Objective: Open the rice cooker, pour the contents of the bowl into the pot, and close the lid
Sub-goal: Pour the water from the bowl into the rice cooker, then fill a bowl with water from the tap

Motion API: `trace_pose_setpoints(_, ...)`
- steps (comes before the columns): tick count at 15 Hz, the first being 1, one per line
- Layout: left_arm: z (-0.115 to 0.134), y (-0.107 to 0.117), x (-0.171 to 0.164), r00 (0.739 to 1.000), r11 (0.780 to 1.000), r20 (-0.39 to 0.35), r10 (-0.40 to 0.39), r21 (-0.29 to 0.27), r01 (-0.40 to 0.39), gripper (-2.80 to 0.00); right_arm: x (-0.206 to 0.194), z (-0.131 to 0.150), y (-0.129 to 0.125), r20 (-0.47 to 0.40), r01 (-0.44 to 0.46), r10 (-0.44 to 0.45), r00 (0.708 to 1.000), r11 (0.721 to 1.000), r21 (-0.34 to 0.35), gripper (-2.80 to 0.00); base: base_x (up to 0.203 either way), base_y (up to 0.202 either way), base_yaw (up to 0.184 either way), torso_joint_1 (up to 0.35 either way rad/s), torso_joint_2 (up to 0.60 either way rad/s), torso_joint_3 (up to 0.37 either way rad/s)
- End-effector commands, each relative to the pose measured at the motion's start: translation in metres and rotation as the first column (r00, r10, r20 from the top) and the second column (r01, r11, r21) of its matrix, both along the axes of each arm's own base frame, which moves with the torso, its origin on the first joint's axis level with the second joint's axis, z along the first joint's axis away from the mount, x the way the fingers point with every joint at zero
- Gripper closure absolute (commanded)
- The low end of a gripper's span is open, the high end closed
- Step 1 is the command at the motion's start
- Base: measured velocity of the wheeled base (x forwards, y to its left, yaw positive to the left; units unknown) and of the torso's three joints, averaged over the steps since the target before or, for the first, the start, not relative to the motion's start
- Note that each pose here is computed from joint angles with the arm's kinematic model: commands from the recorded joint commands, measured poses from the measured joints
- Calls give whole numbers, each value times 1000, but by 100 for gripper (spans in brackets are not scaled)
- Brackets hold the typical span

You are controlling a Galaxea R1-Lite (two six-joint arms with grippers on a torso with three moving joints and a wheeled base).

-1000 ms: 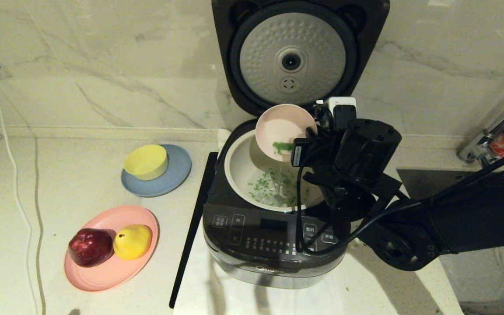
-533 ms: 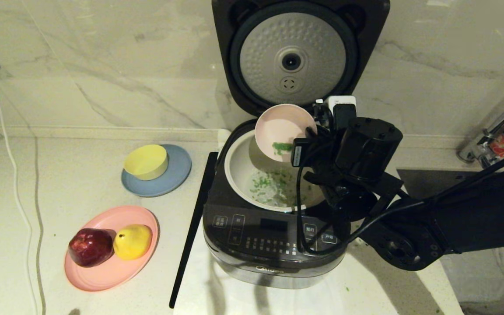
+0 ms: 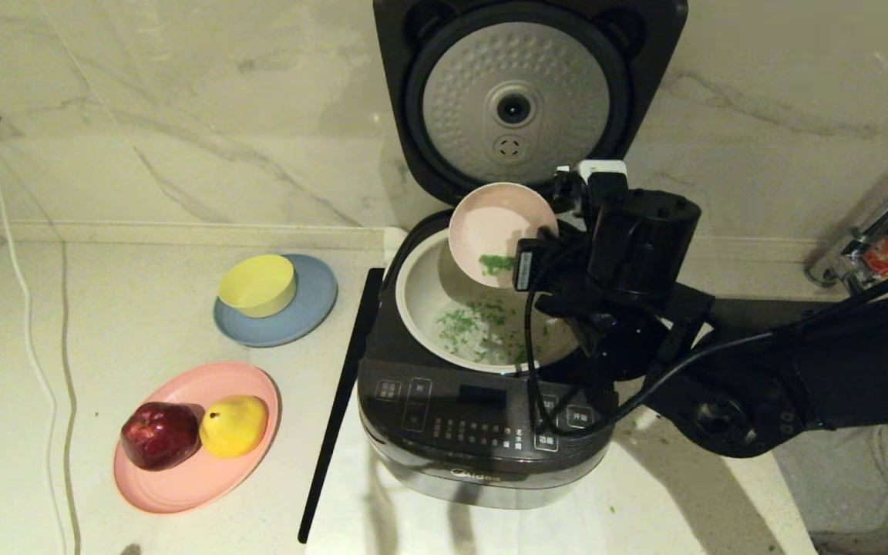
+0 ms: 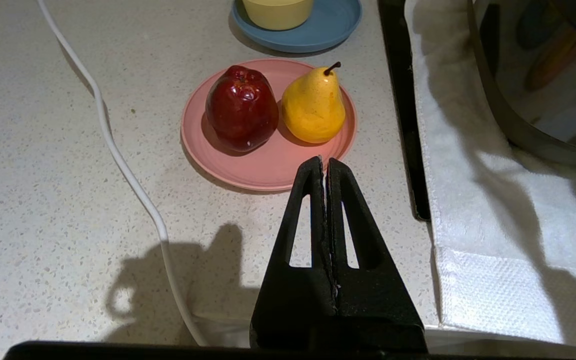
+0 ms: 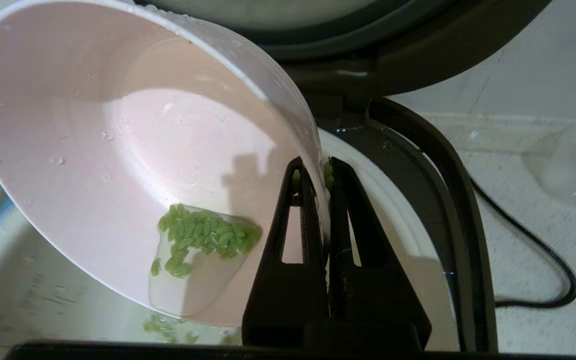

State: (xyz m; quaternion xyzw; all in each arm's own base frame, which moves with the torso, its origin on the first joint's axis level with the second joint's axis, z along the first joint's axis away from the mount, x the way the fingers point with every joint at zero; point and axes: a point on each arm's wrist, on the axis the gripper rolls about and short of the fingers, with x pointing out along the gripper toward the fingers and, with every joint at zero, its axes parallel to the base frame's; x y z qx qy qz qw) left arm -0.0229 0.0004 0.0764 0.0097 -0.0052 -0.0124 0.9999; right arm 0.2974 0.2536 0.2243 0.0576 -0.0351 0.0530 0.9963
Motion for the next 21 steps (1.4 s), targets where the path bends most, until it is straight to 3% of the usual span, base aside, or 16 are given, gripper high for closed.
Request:
trace_pose_setpoints(1,-3,0,1,1000,1000,-9,-1,1,1,0,-8,25,-7,-53,-2,4,999,999,38,0,0,0,0,0,0,0)
trace_pose_setpoints(4,-3,0,1,1000,1000,-9,-1,1,1,0,-20,57,-20,-221,-19,42,974,994,104,0,0,0,0,0,0,0)
trace_pose_setpoints(8,-3,0,1,1000,1000,-9,0,1,0,0,-41,89,-43,-449,-37,118,886,982,186,0,0,0,0,0,0,0)
trace_pose_setpoints(9,-3,0,1,1000,1000,-9,0,1,0,0,-51,100,-53,-489,-79,185,852,970,230,0,0,0,0,0,0,0)
trace_pose_setpoints(12,-3,0,1,1000,1000,-9,-1,1,1,0,-76,117,-76,-561,-124,271,783,950,287,0,0,0,0,0,0,0)
trace_pose_setpoints(16,-3,0,1,1000,1000,-9,-1,1,1,0,-115,138,-118,-595,-175,351,723,926,333,0,0,0,0,0,0,0)
trace_pose_setpoints(18,-3,0,1,1000,1000,-9,-1,1,1,0,-133,137,-142,-631,-145,328,703,935,324,0,0,0,0,0,0,0)
trace_pose_setpoints(21,-3,0,1,1000,1000,-9,-1,1,1,0,-146,125,-171,-660,-59,253,707,952,302,0,0,0,0,0,0,0)
